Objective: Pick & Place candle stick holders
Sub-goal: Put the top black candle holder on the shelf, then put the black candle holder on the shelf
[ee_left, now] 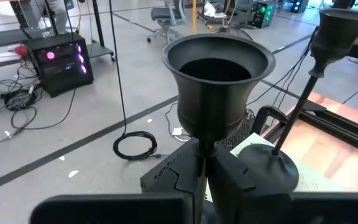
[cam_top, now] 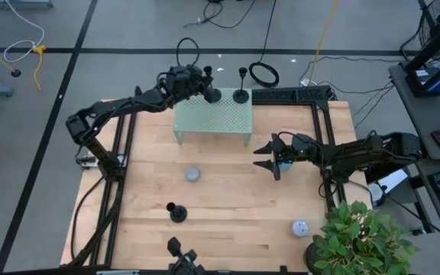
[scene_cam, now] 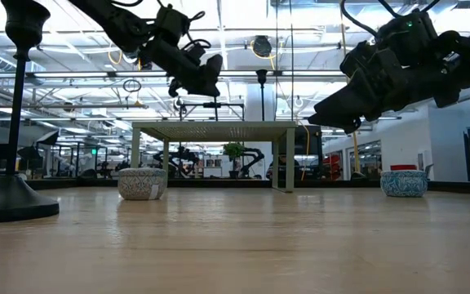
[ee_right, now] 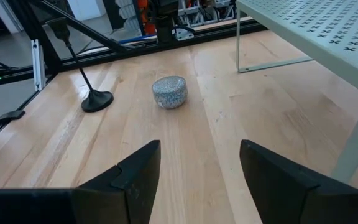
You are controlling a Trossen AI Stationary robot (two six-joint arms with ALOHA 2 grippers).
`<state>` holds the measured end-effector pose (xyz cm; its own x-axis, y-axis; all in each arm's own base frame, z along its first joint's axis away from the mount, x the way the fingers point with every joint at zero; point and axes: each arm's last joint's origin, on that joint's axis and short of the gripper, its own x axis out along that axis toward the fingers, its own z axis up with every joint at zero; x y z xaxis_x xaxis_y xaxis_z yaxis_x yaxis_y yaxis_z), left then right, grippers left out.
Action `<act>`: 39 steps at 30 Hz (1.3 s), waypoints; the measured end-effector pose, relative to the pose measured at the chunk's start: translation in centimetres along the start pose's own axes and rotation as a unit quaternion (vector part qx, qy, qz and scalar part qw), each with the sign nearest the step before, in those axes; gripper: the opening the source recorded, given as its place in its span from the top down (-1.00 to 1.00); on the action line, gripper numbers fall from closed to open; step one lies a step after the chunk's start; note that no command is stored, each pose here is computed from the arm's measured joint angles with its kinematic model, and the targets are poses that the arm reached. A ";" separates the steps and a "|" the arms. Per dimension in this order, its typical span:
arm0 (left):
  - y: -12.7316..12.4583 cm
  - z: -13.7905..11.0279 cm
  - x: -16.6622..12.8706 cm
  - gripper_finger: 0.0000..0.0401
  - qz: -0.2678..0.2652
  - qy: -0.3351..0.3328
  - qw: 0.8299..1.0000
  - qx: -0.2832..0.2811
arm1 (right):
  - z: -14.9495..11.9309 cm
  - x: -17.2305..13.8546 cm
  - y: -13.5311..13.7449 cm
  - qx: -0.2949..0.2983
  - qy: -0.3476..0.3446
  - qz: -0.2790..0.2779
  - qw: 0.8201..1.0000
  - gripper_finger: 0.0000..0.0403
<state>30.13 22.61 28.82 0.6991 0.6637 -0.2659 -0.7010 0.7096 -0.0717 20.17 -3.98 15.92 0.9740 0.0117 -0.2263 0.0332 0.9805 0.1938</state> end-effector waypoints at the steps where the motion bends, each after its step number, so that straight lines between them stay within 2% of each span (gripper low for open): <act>1: 0.0 0.0 0.0 0.83 0.000 0.000 1.000 0.001 | 0.0 0.0 0.0 0.000 0.000 0.000 1.000 -0.05; 8: -0.2 -0.1 0.0 0.61 -0.024 0.006 0.999 0.029 | 0.0 0.0 0.0 0.000 0.000 0.000 1.000 -0.05; 15: -0.1 -0.1 0.0 0.48 -0.013 0.005 0.999 0.034 | 0.0 0.0 0.0 0.000 0.000 0.000 1.000 -0.05; 24: -0.3 -0.8 -0.6 0.09 -0.013 0.055 0.997 0.050 | -0.1 0.0 0.0 0.001 0.006 0.001 1.000 -0.05; 30: -1.4 -0.5 -3.6 -0.01 -0.032 0.120 0.987 0.101 | -0.4 0.0 0.0 0.005 0.019 -0.001 1.000 -0.05; 34: -1.9 0.3 -7.0 -0.01 -0.046 0.156 0.979 0.126 | -0.4 0.0 0.0 0.005 0.021 -0.001 1.000 -0.05; 36: -2.2 0.4 -8.8 0.02 -0.058 0.181 0.970 0.153 | -0.4 0.0 0.0 0.005 0.021 -0.001 1.000 -0.05; 39: -2.5 -0.1 -11.6 0.08 -0.083 0.236 0.944 0.217 | -0.4 0.0 0.0 0.005 0.020 -0.001 1.000 -0.05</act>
<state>23.80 13.11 32.03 0.5814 0.4290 -0.6913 -0.3921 0.8923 0.2239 20.08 -3.94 15.54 0.9640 0.0178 -0.2652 0.0376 0.9786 0.2024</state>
